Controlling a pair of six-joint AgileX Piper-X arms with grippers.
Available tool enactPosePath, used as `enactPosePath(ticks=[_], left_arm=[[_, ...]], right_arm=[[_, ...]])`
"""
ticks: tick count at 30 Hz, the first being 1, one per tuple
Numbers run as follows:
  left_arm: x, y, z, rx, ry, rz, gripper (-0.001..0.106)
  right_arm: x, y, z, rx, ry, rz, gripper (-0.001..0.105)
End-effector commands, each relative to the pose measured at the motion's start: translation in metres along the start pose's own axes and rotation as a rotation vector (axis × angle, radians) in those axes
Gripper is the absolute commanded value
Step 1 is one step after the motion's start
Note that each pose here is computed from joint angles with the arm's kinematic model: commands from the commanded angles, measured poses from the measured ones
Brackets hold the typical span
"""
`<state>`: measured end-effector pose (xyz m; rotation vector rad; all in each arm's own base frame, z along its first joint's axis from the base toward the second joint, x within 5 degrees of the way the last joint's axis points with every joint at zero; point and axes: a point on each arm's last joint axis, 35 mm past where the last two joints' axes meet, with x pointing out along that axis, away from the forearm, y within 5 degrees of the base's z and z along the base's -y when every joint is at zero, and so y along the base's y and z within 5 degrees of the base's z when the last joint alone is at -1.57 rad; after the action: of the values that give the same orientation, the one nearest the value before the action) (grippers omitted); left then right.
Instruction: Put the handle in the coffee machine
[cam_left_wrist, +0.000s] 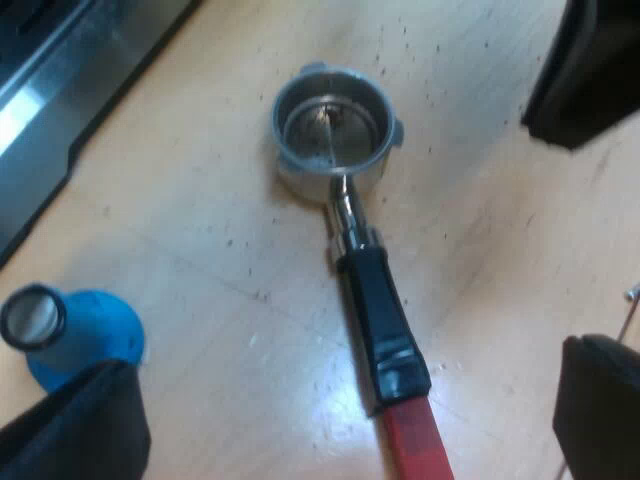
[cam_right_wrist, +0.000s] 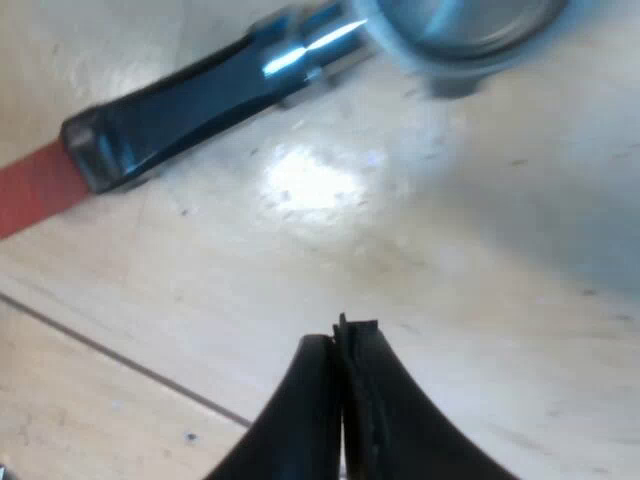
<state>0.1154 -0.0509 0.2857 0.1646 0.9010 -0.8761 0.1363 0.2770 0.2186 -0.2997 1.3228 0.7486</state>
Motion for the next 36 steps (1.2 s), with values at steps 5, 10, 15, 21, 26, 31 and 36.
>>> enactPosePath(ticks=[5, 10, 15, 21, 26, 31, 36], left_arm=[[0.007, -0.006, 0.000, 0.033, -0.012, -0.049, 0.084], [0.009, -0.009, 0.005, -0.032, -0.033, -0.049, 0.084], [0.010, -0.007, 0.005, -0.090, -0.038, -0.014, 0.084], [0.028, -0.001, -0.010, -0.140, -0.002, 0.006, 0.084], [0.034, 0.000, -0.016, -0.144, 0.007, 0.005, 0.084], [0.035, -0.001, -0.016, -0.130, 0.000, -0.016, 0.084], [0.035, -0.001, -0.015, -0.124, -0.001, -0.021, 0.084]], right_arm=[[-0.051, -0.041, 0.017, -0.082, -0.044, -0.044, 0.056], [-0.065, -0.054, 0.035, -0.176, -0.087, -0.029, 0.081], [-0.053, -0.058, 0.047, -0.239, -0.081, 0.004, 0.073], [-0.035, -0.056, 0.073, -0.306, -0.062, 0.010, 0.073], [-0.022, -0.056, 0.087, -0.329, -0.040, 0.009, 0.083], [-0.011, -0.058, 0.093, -0.353, -0.035, -0.014, 0.083], [0.007, -0.060, 0.097, -0.383, -0.022, -0.015, 0.083]])
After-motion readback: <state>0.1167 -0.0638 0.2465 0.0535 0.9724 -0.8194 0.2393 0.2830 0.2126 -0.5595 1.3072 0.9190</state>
